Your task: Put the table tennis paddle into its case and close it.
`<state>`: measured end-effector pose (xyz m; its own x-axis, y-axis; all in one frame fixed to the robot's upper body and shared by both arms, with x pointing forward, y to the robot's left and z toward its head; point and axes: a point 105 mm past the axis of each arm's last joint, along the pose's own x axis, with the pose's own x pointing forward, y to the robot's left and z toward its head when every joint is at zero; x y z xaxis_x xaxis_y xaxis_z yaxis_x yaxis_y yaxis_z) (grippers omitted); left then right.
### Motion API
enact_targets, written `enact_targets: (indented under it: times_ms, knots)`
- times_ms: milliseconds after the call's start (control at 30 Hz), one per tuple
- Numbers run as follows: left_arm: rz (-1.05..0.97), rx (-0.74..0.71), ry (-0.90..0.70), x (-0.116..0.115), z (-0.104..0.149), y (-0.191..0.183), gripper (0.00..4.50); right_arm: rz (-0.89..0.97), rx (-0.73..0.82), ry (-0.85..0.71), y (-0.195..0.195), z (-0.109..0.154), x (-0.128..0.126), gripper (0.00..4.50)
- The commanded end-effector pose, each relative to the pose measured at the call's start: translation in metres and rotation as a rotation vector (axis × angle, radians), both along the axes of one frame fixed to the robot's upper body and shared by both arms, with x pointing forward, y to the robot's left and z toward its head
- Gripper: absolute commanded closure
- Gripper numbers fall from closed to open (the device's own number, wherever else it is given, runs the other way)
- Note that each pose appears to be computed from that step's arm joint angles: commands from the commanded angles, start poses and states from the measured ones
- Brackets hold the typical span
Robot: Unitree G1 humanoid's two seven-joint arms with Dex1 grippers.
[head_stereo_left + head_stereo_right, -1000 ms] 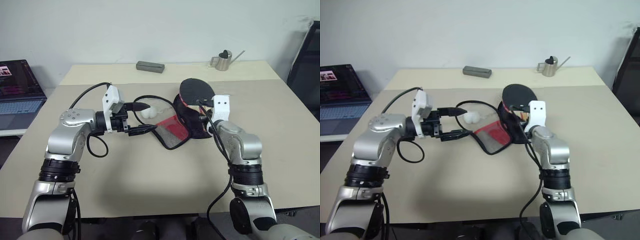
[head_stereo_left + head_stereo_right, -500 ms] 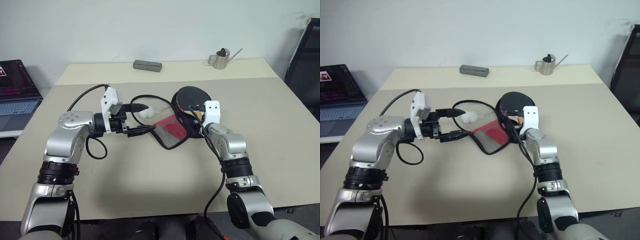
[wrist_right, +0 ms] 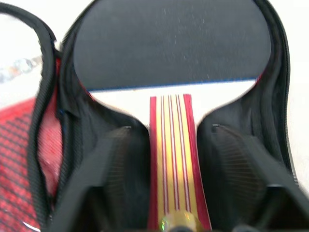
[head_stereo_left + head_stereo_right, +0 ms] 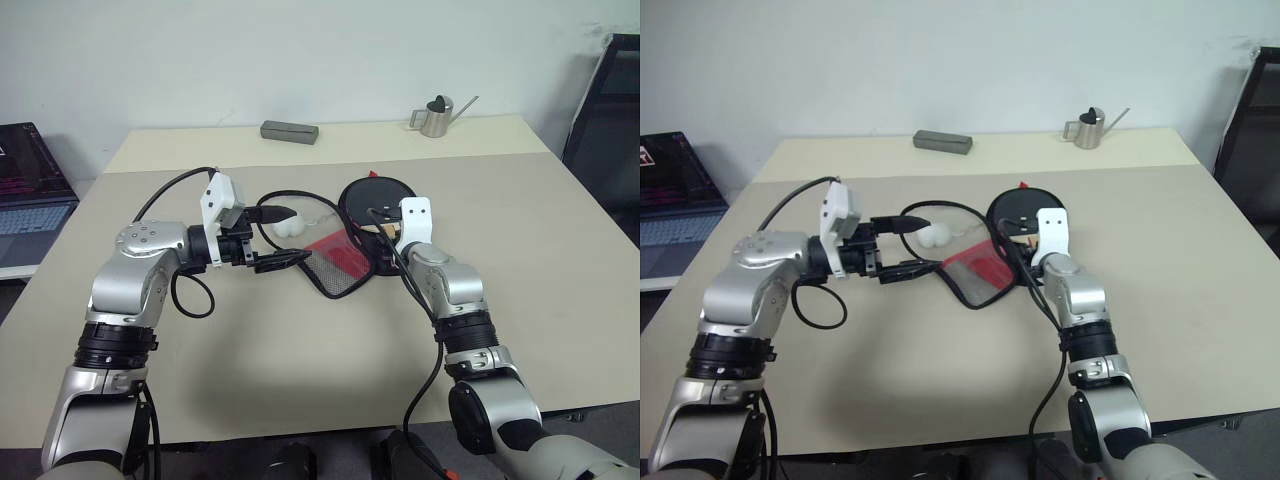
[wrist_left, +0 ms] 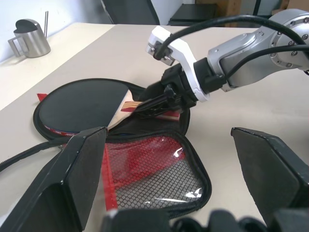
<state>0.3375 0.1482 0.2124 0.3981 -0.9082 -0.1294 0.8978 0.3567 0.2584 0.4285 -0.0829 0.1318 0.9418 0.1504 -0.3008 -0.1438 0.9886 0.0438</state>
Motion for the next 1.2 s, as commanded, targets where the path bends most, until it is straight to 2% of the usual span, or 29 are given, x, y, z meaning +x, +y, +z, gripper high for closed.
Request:
enact_targets:
  times_ms: [33,267,400,500,700,900,1200]
  knots:
    - [-0.002,0.001,-0.063,-0.004,0.015,0.003,0.0,0.02,0.014,-0.115,0.01,0.034,0.001,0.03]
    - [0.053,0.005,-0.064,-0.001,0.015,0.014,0.0,0.1,0.125,-0.191,0.016,0.068,-0.017,0.03]
    - [0.134,0.016,-0.061,0.005,0.01,0.026,0.0,0.214,0.053,-0.278,0.004,0.08,-0.033,0.03]
    - [0.211,0.018,-0.068,0.011,0.006,0.037,0.0,0.323,-0.083,-0.334,-0.005,0.083,-0.044,0.03]
    - [0.366,0.054,-0.058,0.02,-0.012,0.065,0.0,0.478,-0.061,-0.279,-0.036,0.091,-0.057,0.03]
    - [0.526,0.071,-0.047,0.029,-0.026,0.093,0.0,0.518,-0.103,-0.275,-0.064,0.099,-0.064,0.03]
    - [0.654,0.112,0.01,0.041,-0.059,0.118,0.0,0.514,-0.13,-0.304,-0.076,0.107,-0.071,0.03]
